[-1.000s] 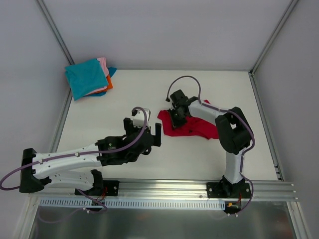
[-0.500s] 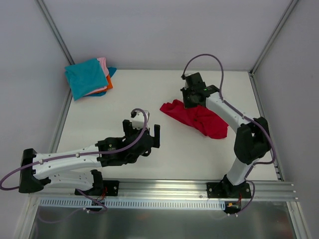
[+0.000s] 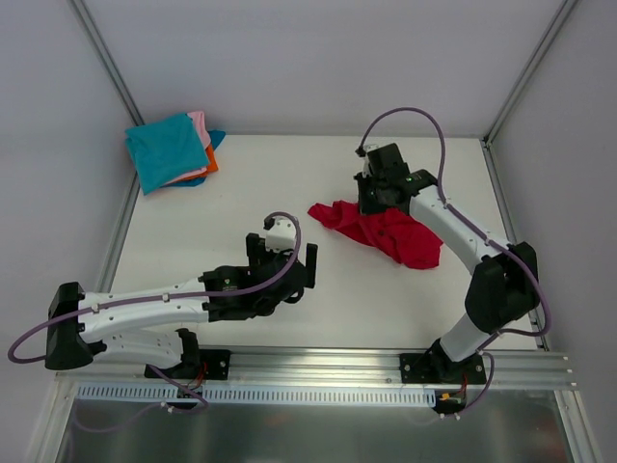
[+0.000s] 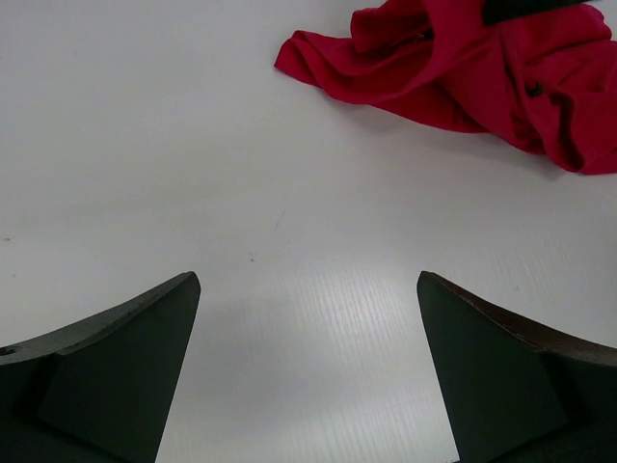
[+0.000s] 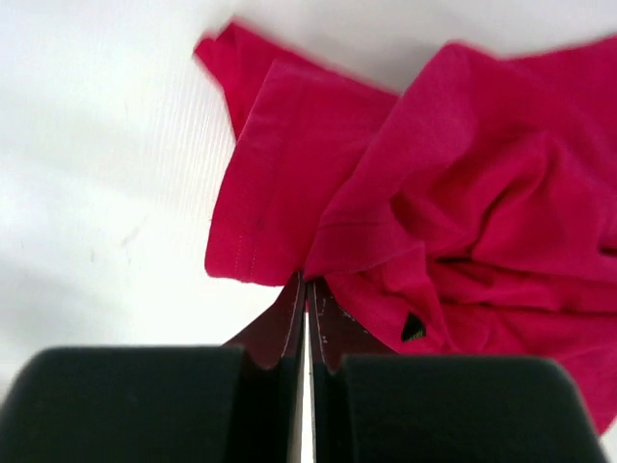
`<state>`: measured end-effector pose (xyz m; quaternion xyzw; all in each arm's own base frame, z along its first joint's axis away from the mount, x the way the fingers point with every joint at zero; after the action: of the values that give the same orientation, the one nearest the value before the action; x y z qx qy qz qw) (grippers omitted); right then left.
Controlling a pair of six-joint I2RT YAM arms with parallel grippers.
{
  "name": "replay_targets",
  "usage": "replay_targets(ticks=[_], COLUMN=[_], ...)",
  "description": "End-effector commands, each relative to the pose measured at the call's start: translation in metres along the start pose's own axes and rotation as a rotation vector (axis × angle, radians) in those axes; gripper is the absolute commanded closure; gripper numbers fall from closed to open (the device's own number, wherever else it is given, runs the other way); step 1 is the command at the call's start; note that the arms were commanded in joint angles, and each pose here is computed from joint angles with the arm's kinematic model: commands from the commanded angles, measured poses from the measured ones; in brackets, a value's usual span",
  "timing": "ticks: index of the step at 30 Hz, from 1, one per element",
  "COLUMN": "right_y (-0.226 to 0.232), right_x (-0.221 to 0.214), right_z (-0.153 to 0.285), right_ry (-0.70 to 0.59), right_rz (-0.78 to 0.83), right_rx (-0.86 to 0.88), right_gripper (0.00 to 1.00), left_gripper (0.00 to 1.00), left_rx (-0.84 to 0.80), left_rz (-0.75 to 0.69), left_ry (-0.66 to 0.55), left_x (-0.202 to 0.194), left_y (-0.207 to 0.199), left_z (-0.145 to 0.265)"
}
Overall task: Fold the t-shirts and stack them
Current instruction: Flatten out the tshirt
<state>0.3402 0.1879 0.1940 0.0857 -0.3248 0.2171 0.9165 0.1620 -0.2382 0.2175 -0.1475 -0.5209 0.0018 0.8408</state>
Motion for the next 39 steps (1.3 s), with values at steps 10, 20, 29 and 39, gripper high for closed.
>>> replay_targets(ticks=[10, 20, 29, 39], right_y=[0.064, 0.065, 0.075, 0.094], right_x=[-0.075, -0.076, -0.064, -0.054], right_z=[-0.033, -0.043, -0.048, -0.055], right_ry=[0.155, 0.164, 0.161, 0.162], right_rz=[-0.024, -0.023, -0.011, 0.000], right_rx=[0.215, 0.211, 0.211, 0.228], right_gripper=[0.86, 0.66, 0.56, 0.55], left_gripper=[0.01, 0.01, 0.01, 0.01], left_rx=[-0.001, 0.006, 0.008, 0.016], left_rz=[0.011, 0.022, 0.023, 0.011], left_ry=[-0.005, -0.003, -0.003, -0.003], left_x=[0.001, 0.000, -0.001, -0.005], left_y=[-0.012, -0.002, -0.001, 0.003], left_z=[-0.002, 0.002, 0.002, 0.001])
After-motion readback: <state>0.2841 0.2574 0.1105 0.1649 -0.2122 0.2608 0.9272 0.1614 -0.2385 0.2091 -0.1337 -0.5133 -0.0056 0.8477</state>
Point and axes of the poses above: each gripper's point midway between its finger pads, its own z axis back along the fingers, its own y axis along the line the jaws close on, x = y × z, the point moved 4 cm from there along z, back along the fingers, and after that the axes turned 11 degrees about z, right-handed, at the moved point
